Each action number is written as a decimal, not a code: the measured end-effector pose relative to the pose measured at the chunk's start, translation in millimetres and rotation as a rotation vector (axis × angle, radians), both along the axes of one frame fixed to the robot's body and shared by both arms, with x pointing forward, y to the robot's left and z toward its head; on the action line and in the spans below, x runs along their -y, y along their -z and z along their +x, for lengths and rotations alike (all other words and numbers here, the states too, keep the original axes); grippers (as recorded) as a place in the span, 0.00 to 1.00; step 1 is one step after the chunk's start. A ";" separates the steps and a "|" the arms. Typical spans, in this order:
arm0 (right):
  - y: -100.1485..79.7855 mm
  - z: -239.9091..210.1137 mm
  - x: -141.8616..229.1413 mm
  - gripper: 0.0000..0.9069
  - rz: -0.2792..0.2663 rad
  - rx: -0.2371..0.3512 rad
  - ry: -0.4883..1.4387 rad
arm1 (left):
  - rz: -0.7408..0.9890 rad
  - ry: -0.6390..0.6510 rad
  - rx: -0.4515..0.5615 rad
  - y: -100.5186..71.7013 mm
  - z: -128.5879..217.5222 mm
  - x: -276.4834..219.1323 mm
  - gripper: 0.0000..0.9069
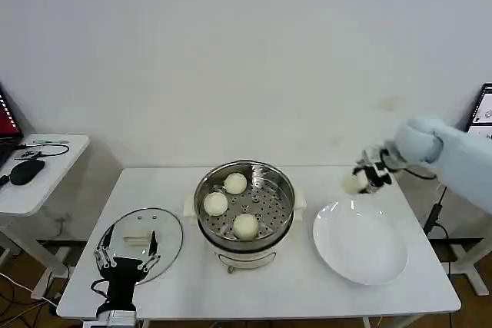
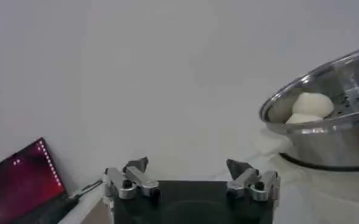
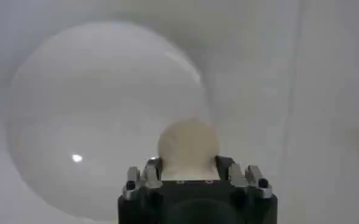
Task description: Take steamed baozi put them in steamer then cover it.
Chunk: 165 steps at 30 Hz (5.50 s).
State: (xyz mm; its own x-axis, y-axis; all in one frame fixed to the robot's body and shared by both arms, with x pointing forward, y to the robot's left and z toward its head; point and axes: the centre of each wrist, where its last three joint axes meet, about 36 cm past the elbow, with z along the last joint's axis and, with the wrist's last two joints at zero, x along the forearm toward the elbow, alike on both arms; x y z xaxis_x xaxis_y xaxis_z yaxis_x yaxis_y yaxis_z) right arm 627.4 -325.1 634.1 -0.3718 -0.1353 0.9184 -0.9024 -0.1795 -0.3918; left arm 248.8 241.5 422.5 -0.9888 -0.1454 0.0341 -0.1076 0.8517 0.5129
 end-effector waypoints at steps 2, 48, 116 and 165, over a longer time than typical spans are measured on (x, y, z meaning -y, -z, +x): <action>-10.4 0.8 -21.6 0.67 0.012 0.008 -0.033 | 0.000 -0.002 0.003 -1.3 -0.5 0.0 1.00; 52.9 14.1 -228.3 0.67 0.071 -0.126 -0.035 | -0.003 -0.025 0.020 -2.9 0.2 -8.3 1.00; 156.3 -196.0 -2.3 1.00 1.429 0.721 0.618 | 0.256 0.047 -0.063 35.6 19.4 -42.4 1.00; 278.5 -404.9 58.9 1.00 1.344 0.781 1.035 | 1.127 0.146 -0.261 142.8 147.0 -125.2 0.00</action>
